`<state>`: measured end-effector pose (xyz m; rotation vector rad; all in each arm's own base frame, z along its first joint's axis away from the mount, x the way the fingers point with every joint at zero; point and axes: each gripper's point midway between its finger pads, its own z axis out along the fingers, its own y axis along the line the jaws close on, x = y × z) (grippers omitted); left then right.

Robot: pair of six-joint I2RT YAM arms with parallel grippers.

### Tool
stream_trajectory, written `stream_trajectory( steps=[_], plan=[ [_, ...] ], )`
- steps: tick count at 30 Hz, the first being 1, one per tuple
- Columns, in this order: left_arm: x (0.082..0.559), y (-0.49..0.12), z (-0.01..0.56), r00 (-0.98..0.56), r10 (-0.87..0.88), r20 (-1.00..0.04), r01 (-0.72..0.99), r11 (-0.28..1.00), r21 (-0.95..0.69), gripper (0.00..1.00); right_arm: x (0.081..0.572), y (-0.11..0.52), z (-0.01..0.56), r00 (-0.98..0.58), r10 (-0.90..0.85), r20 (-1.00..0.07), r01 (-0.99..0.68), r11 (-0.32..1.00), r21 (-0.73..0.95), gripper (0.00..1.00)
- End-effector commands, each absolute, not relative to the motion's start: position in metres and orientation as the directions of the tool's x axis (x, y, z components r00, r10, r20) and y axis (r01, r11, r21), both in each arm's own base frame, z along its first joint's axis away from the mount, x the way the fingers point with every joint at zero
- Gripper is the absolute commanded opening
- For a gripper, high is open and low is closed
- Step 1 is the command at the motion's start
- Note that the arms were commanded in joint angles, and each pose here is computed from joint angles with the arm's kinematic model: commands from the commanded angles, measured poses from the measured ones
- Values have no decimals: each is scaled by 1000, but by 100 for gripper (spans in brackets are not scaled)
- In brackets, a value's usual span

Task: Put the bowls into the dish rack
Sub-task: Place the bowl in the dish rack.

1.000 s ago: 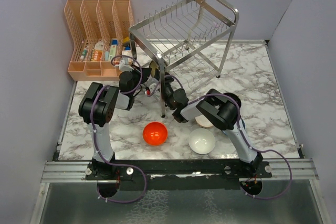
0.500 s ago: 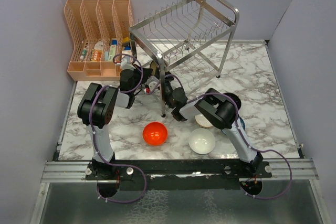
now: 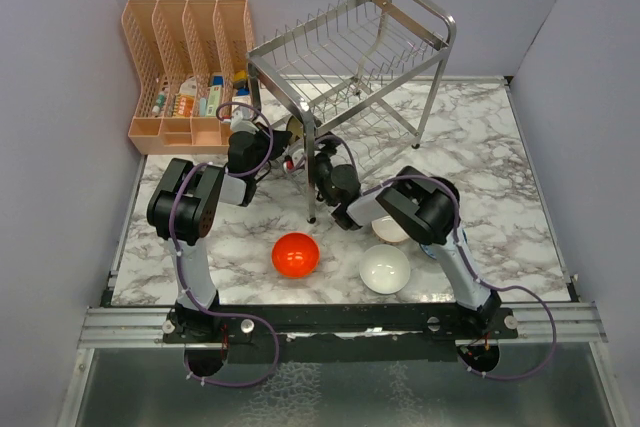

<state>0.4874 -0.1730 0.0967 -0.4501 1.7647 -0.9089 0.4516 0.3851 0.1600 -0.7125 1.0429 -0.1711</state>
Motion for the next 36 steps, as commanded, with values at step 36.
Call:
stream_trajectory(
  steps=[36],
  plan=[
    [461, -153, 20, -531, -574, -623, -42, 753, -657, 0, 431, 365, 162, 119, -154, -981, -491, 849, -193, 73]
  ],
)
